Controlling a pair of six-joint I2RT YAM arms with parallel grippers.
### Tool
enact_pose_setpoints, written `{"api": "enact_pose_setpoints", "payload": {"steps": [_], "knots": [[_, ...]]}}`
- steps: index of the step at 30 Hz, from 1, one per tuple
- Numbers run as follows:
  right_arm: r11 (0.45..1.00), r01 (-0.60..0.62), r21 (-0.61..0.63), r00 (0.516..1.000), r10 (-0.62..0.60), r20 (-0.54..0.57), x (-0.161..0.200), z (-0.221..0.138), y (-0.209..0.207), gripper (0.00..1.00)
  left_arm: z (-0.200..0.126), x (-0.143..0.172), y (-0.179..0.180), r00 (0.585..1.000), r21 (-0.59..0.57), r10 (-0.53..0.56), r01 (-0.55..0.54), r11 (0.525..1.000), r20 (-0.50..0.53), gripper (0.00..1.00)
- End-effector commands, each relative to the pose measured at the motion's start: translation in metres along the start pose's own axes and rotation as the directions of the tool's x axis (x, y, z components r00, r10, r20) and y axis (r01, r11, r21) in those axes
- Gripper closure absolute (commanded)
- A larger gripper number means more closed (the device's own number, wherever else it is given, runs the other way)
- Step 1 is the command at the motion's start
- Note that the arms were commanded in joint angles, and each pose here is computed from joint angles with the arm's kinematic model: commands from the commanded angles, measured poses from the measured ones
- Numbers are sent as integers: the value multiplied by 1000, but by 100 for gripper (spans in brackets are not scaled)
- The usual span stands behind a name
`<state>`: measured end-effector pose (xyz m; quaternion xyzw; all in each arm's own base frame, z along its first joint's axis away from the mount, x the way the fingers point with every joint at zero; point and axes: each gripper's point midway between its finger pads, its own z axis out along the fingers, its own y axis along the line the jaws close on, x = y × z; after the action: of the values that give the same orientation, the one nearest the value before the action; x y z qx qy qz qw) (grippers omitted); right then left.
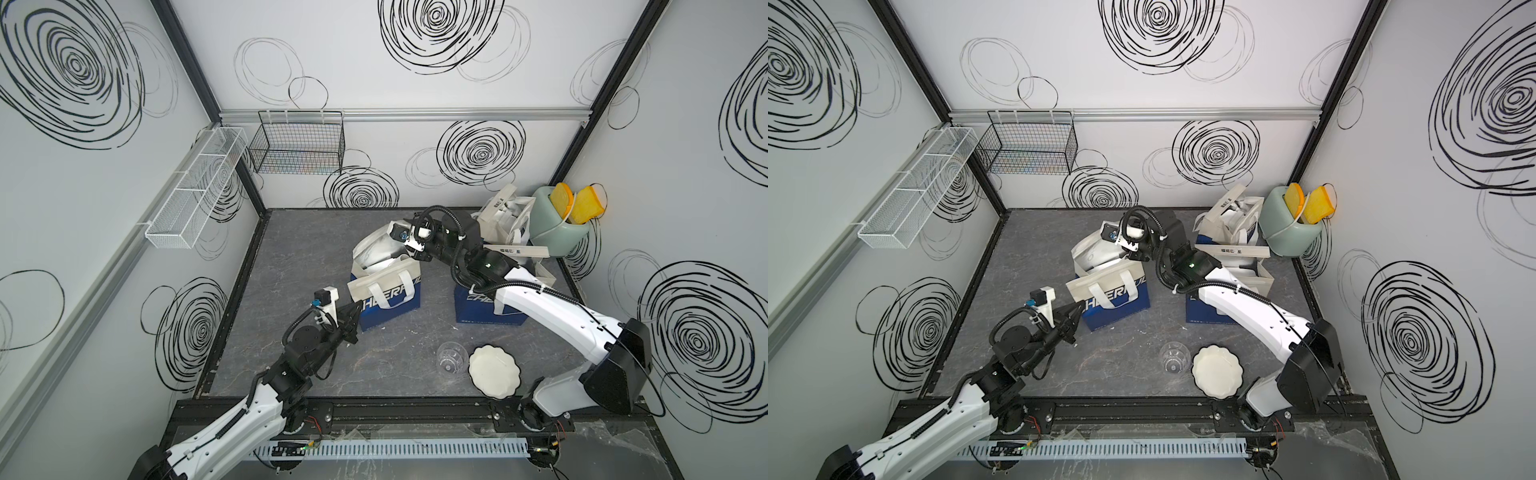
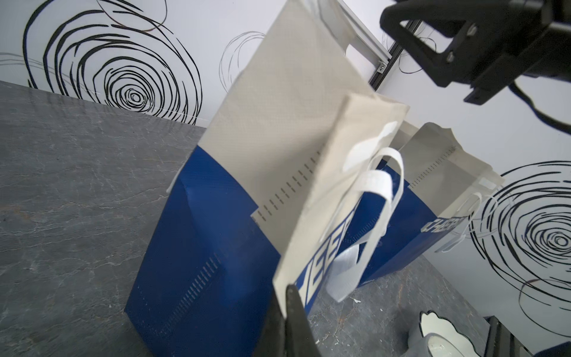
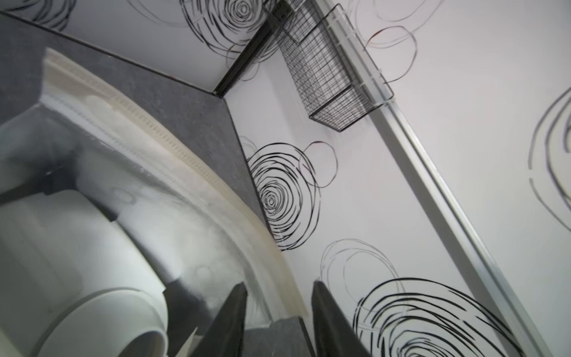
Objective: Open the takeout bag
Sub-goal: Open the takeout bag at the center of the board, then reset both arms
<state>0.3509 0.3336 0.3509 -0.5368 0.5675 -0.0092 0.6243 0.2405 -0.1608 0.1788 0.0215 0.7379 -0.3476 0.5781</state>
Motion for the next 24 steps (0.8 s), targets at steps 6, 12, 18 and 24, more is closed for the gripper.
{"api": "enact_pose_setpoints", "payload": {"steps": [6,12,18,24], "knots": [[989,-136,53,983,128,134,-36,-31,-28,50,-1,-2,8,999,-64,-31,29,998,-16,44],[949,-314,38,933,301,195,-43,-67,-32,35,-5,-30,-2,998,-67,-45,48,997,40,32],[872,-489,13,841,468,272,-28,-128,-18,18,-17,-69,1,987,-148,1,23,989,158,18],[785,-619,37,775,602,193,12,-170,3,10,-24,-96,5,970,-226,61,-6,974,237,12]]}}
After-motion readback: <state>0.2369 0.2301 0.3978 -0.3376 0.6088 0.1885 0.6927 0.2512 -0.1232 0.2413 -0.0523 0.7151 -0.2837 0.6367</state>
